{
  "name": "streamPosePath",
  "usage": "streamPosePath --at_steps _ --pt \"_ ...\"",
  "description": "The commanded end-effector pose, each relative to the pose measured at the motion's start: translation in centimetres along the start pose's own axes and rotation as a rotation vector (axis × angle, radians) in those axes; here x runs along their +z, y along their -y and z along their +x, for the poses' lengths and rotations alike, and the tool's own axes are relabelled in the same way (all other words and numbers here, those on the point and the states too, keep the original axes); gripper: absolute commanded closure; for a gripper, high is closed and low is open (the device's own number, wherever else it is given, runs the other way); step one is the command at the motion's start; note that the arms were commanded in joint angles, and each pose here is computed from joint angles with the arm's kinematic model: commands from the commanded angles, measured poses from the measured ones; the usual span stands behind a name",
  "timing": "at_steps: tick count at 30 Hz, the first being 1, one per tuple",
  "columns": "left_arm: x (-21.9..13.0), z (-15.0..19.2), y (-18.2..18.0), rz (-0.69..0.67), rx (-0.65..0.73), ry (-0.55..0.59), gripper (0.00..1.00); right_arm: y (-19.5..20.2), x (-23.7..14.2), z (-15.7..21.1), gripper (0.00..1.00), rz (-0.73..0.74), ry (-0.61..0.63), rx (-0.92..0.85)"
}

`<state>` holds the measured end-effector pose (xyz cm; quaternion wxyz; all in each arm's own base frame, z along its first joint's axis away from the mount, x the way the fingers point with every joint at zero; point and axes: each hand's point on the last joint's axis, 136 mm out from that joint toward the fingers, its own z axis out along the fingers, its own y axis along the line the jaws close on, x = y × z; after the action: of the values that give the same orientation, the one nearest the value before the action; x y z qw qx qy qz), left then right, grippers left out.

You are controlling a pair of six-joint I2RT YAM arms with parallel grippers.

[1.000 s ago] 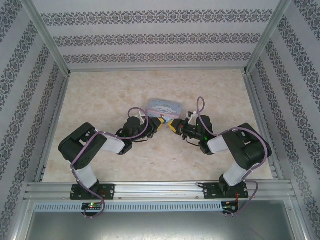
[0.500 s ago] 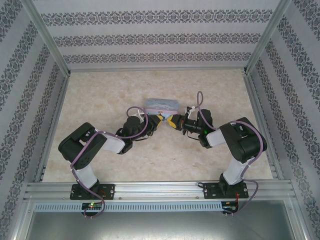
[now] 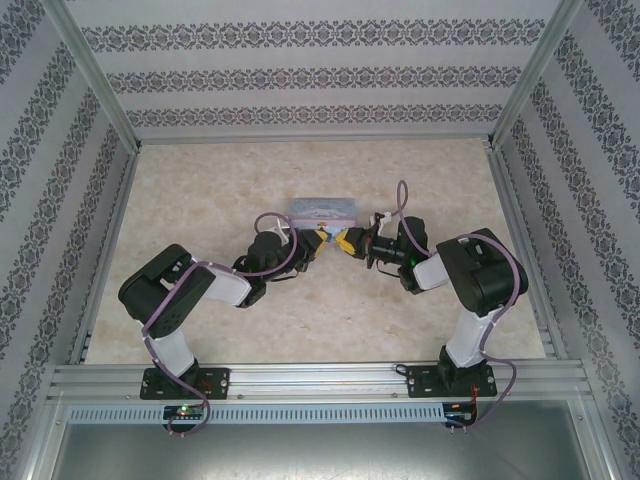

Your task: Unlock the padlock with the key

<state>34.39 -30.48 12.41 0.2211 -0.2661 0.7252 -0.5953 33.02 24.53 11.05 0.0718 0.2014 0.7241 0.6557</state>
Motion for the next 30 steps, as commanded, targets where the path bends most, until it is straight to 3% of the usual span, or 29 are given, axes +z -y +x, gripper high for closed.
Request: streamPosePath --at_steps 1,12,19,24,30 --pt "0.1 5.0 5.1 0.175 0.049 -0.212 1.0 -2.4 0.6 -1.1 1.0 -0.081 0.015 -0.048" --pt "0.3 4.9 4.5 0.118 0.016 -0.199 1.0 -1.5 0.9 -0.9 1.0 -0.068 0.025 -0.061" --pt "1.2 6.6 3.7 0.096 0.023 -0.241 1.0 -2.3 2.4 0.1 1.0 -0.061 0.052 -0.107" --pt "1.1 5.7 0.6 0.017 -0.002 -0.174 1.0 -1.5 2.4 -0.4 1.0 -0.038 0.064 -0.098" --pt "0.4 2.7 -1.9 -0.054 0.0 -0.013 1.0 -0.9 1.0 -1.2 0.7 -0.022 0.089 -0.097"
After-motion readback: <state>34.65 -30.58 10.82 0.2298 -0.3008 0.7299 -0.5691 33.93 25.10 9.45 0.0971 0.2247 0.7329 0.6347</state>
